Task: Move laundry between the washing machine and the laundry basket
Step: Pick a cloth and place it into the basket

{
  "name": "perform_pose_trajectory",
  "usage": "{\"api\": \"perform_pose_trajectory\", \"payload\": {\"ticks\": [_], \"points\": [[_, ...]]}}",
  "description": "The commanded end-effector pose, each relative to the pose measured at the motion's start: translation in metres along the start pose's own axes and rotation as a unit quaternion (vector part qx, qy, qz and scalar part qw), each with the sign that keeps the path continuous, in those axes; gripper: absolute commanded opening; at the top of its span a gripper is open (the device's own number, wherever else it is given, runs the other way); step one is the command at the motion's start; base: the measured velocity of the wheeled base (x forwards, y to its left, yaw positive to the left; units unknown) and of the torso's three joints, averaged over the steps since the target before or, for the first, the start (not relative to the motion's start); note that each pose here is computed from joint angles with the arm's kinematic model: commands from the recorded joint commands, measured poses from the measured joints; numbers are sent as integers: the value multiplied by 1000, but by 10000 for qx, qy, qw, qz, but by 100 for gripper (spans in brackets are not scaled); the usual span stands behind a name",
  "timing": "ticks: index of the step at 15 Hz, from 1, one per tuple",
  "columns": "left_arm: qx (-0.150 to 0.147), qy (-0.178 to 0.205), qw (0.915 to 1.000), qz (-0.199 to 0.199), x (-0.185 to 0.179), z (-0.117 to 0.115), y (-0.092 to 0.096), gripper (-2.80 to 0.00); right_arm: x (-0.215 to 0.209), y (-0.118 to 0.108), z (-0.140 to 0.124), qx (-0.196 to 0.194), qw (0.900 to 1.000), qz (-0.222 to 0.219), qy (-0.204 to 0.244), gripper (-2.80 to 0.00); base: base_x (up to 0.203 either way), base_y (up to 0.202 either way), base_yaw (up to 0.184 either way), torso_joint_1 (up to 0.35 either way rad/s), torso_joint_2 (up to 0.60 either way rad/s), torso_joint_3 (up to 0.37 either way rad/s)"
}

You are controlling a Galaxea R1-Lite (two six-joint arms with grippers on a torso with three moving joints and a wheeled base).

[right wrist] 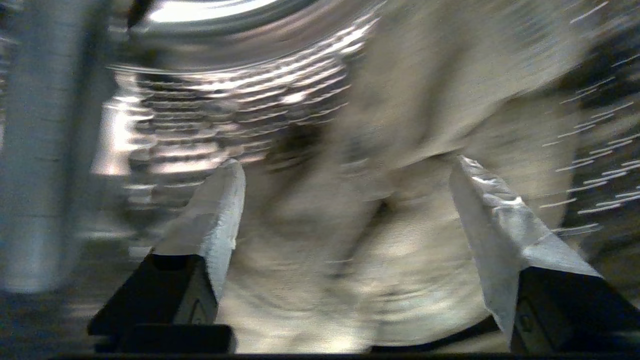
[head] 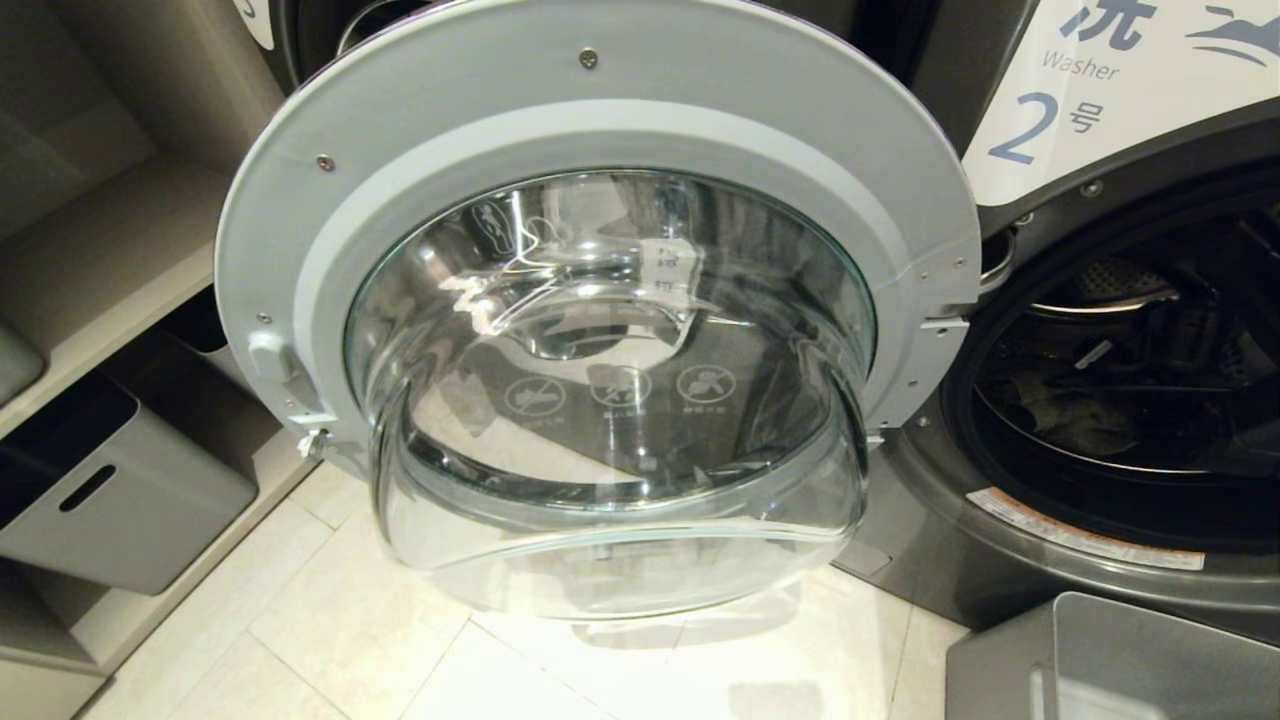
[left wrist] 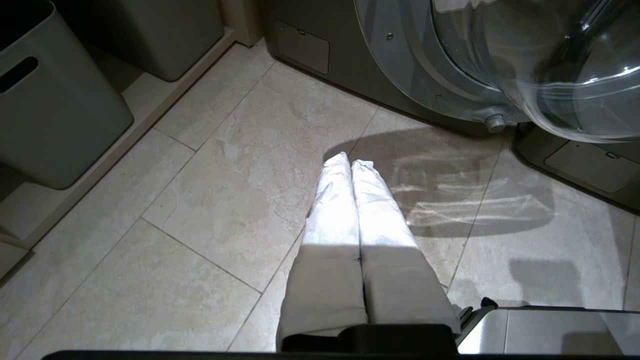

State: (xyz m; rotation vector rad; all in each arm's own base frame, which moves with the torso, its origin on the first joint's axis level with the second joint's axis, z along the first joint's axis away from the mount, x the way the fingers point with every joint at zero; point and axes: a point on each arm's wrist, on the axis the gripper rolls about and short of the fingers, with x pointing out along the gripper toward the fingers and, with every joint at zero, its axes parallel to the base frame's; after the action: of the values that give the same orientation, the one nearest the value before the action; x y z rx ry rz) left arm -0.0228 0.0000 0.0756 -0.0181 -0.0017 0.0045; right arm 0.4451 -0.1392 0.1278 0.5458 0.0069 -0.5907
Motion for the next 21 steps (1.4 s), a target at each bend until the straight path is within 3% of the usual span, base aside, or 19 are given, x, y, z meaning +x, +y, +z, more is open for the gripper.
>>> {"api": "perform_pose_trajectory", "payload": {"ticks": [1, 5, 13, 14, 21], "points": [[-2, -7, 10000, 1, 0, 0, 0, -280, 8, 5, -19, 143, 9998, 68, 141, 0, 0, 0, 0, 0, 0, 0], [-2, -7, 10000, 1, 0, 0, 0, -280, 25, 15, -29, 618, 9979, 169, 110, 0, 0, 0, 0, 0, 0, 0], [-2, -7, 10000, 1, 0, 0, 0, -280, 39, 9, -47, 706, 9971, -3, 279, 0, 0, 0, 0, 0, 0, 0], [-2, -7, 10000, 1, 0, 0, 0, -280, 39, 9, -47, 709, 9971, -6, 283, -280, 0, 0, 0, 0, 0, 0], [-2, -7, 10000, 1, 0, 0, 0, -280, 24, 19, -22, 727, 9970, 28, 250, -280, 0, 0, 0, 0, 0, 0]]}}
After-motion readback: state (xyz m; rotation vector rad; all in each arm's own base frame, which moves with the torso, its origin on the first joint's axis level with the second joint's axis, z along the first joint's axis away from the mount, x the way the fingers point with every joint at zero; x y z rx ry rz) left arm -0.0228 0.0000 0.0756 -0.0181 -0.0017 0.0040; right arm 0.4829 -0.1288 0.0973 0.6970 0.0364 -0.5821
